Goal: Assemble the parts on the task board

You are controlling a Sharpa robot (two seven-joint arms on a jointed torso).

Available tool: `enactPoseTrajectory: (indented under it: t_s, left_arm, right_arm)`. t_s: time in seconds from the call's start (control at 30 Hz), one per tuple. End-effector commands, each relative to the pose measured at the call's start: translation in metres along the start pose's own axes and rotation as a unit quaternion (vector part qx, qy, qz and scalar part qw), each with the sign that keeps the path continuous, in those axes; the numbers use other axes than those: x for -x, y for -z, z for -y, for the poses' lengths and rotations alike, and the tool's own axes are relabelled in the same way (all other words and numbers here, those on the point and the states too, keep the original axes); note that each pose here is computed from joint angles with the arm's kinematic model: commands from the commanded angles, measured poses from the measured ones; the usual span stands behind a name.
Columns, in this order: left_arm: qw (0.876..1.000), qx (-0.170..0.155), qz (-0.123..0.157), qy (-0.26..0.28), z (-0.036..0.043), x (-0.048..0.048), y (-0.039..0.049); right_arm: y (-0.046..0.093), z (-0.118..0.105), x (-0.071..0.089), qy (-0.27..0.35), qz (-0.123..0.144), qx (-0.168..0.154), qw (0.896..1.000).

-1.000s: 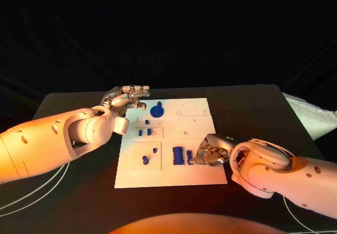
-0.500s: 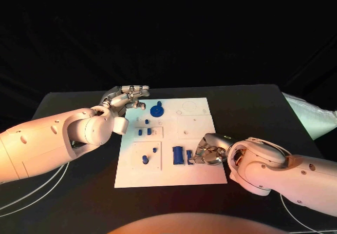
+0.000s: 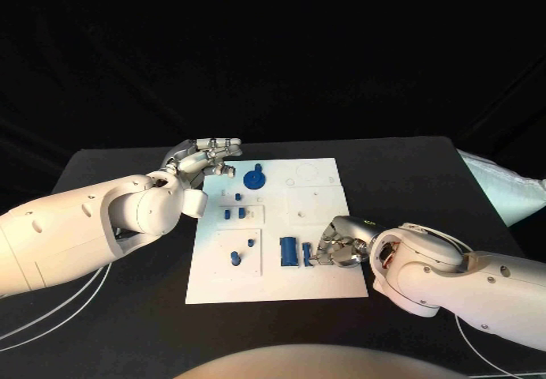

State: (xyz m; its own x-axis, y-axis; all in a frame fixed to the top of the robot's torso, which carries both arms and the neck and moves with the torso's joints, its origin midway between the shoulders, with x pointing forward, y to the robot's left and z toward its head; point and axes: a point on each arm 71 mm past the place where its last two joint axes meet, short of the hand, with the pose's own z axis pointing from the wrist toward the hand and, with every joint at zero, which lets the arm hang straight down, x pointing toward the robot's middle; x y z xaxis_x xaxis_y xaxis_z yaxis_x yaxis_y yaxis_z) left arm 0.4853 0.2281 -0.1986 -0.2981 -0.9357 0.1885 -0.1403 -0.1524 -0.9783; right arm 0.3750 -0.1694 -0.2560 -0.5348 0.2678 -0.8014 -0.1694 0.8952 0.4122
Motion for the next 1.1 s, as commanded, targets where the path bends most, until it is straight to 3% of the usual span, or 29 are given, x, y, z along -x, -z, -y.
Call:
enactPoseTrajectory:
  t_s: [0.03,0.2,0.33,0.57,0.67,0.8,1.1]
  left_arm:
    - [1.0,-0.004,-0.009,0.001,0.0007,-0.001,-0.0002]
    - [1.0,-0.004,-0.007,0.0,0.0001,0.0006,-0.001]
    - [1.0,-0.005,-0.004,0.0,-0.0011,0.0023,-0.0015]
    - [1.0,-0.007,0.01,0.003,-0.0079,0.0058,-0.0001]
    - [1.0,-0.009,0.016,0.006,-0.0115,0.0073,-0.0009]
    - [1.0,-0.016,0.025,0.007,-0.0152,0.0092,-0.0033]
    - [0.999,-0.023,0.041,0.009,-0.0309,0.0053,-0.0113]
  right_arm:
    - [0.003,-0.004,0.004,-0.042,0.02,0.043,0.998]
    - [0.008,-0.012,0.016,-0.091,0.026,0.115,0.989]
    - [0.005,-0.009,0.03,-0.15,0.033,0.138,0.978]
    - [-0.027,0.027,0.076,-0.337,0.083,0.141,0.927]
    - [-0.043,0.043,0.09,-0.404,0.102,0.134,0.899]
    - [-0.058,0.054,0.101,-0.45,0.122,0.137,0.874]
    - [-0.079,0.055,0.111,-0.485,0.136,0.171,0.847]
